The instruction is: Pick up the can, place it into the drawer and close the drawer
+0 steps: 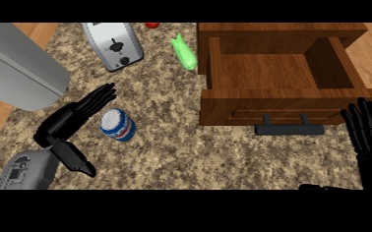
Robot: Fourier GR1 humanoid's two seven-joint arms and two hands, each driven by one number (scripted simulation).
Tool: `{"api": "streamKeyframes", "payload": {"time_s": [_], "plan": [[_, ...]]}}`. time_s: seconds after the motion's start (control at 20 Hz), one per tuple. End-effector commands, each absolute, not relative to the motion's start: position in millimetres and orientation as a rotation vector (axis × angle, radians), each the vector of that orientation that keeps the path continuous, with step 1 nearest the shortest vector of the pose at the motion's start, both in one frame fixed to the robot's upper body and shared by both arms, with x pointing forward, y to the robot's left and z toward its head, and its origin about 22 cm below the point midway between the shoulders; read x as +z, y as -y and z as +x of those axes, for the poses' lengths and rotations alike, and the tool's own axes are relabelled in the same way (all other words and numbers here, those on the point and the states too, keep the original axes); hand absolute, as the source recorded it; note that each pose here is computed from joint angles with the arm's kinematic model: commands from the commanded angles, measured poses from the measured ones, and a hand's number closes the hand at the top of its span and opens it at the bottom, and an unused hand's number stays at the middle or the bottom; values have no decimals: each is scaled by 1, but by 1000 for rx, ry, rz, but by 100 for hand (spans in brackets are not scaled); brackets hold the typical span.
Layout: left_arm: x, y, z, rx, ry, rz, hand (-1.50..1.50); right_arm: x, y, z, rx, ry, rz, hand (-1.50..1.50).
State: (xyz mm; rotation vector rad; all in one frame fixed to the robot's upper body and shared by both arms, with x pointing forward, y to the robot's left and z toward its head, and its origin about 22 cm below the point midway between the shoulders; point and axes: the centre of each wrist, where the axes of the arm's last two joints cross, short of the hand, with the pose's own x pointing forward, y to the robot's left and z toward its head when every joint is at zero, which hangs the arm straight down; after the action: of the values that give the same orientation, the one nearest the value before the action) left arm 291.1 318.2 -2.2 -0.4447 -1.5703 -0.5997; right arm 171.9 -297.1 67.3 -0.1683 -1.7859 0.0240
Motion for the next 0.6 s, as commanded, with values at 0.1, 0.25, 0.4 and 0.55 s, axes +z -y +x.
{"api": "streamKeyframes", "payload": {"time_s": [0.1, 0.25, 0.4, 0.55], "plan": [[-19, -349, 299, -597, 1557, -416, -150, 80, 307, 168, 44, 1787, -173, -150], [-27, -345, 300, -620, 1537, -418, -150, 85, 306, 171, 18, 1794, -172, -150], [-39, -337, 292, -614, 1551, -429, -150, 82, 308, 171, 19, 1796, -174, -150], [-44, -349, 297, -608, 1532, -428, -150, 78, 292, 166, 32, 1795, -180, -150]]}}
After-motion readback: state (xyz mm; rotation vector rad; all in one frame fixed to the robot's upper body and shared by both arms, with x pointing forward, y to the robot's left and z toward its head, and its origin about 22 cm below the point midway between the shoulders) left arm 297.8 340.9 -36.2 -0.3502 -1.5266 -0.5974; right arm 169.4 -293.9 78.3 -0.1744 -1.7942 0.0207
